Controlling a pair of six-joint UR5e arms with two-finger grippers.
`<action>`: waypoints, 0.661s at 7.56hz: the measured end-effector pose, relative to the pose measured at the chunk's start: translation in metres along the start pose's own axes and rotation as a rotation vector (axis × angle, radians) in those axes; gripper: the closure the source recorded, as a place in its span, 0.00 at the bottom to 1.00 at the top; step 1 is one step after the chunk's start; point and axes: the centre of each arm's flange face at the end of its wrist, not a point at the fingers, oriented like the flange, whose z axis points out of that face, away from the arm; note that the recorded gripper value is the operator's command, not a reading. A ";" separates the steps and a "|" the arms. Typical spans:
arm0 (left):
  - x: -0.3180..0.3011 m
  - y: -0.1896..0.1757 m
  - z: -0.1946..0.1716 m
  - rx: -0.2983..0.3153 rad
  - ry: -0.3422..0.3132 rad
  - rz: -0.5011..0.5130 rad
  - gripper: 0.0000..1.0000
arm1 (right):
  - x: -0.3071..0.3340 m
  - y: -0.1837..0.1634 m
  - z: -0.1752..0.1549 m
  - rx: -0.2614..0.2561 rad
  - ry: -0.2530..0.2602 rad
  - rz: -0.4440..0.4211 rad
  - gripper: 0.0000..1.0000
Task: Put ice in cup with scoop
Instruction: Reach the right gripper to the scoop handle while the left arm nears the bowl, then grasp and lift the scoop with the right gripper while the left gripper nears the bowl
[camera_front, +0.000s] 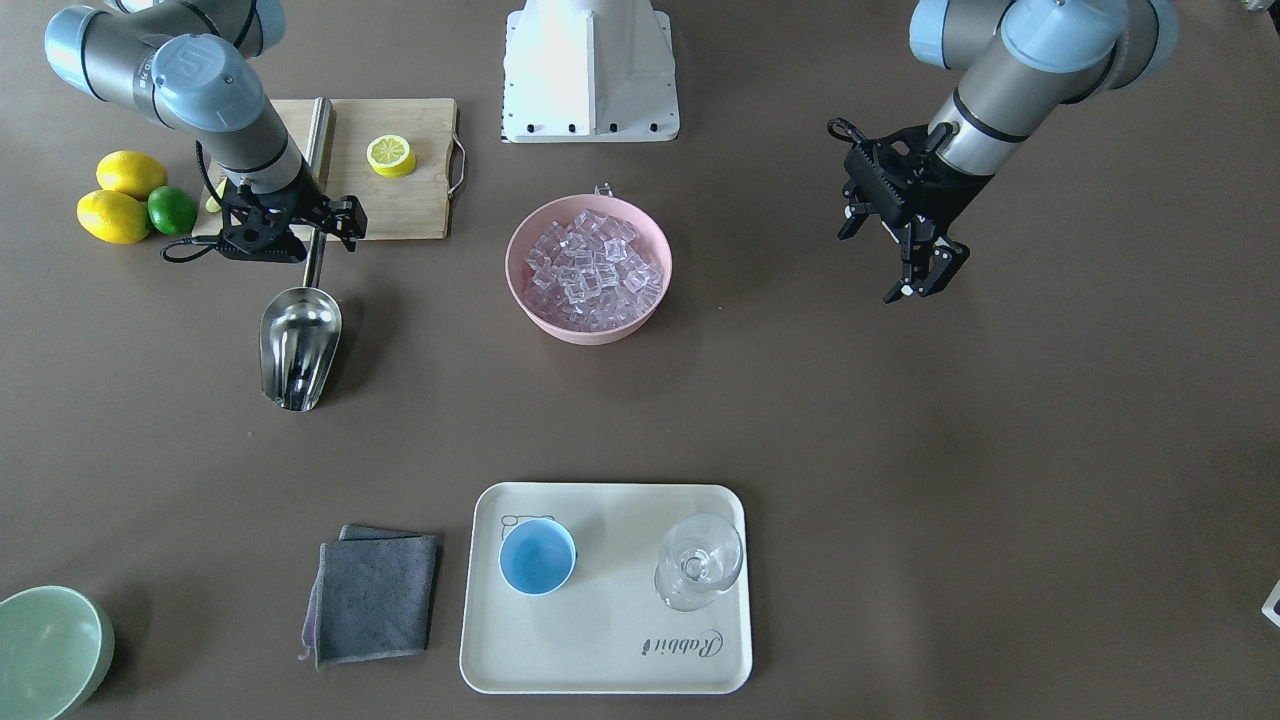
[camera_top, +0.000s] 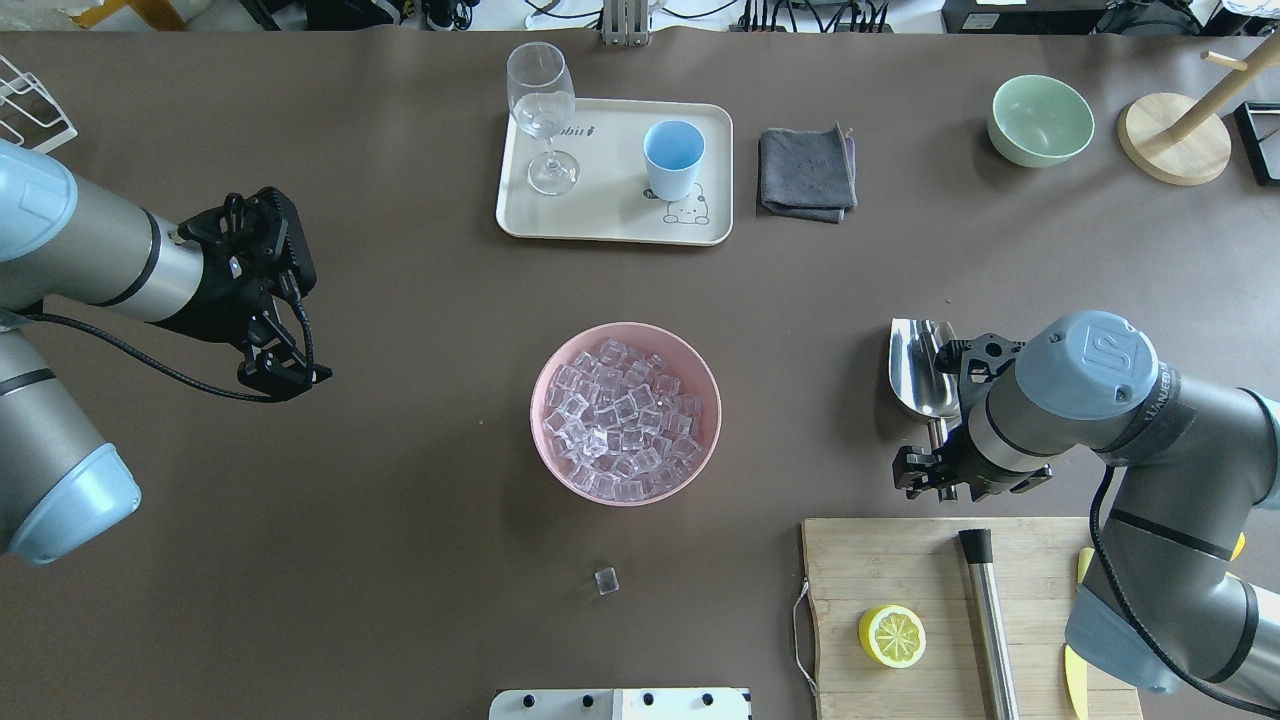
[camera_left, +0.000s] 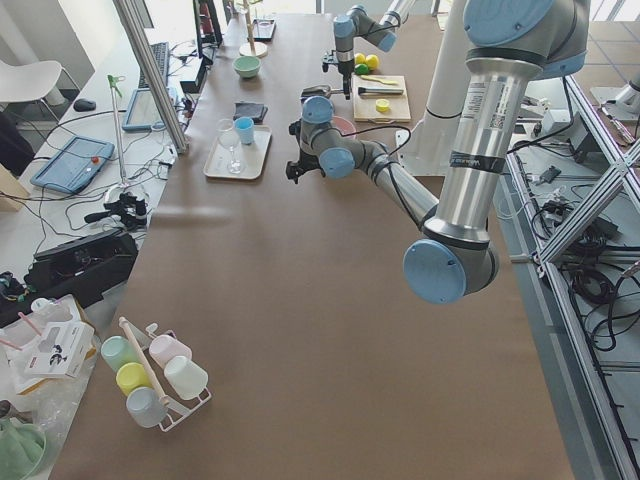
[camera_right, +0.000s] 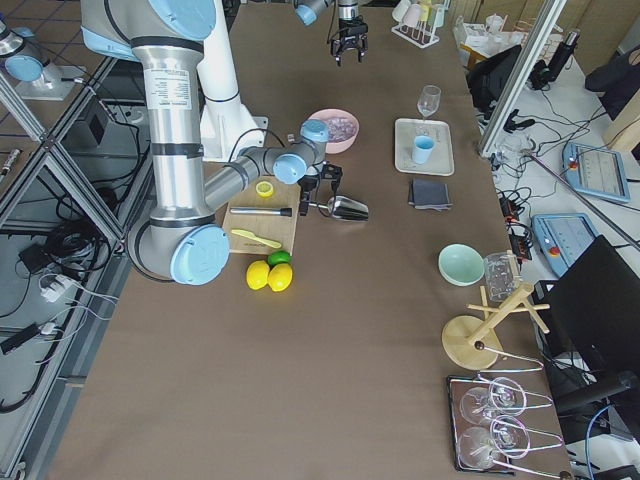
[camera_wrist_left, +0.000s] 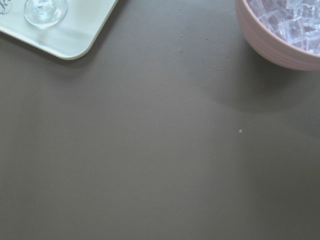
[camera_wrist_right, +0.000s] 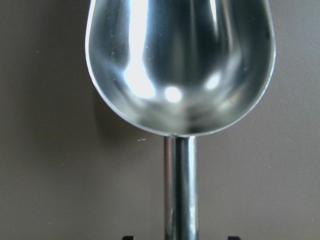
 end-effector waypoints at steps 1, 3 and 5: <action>0.002 -0.002 0.001 0.003 -0.007 0.006 0.02 | 0.000 0.000 0.000 -0.001 0.000 0.000 1.00; 0.018 -0.011 0.017 0.045 0.014 0.059 0.02 | 0.000 0.001 -0.001 -0.004 -0.002 0.000 1.00; 0.038 -0.021 0.031 0.105 0.032 0.127 0.01 | -0.001 0.002 -0.004 -0.004 -0.008 -0.001 1.00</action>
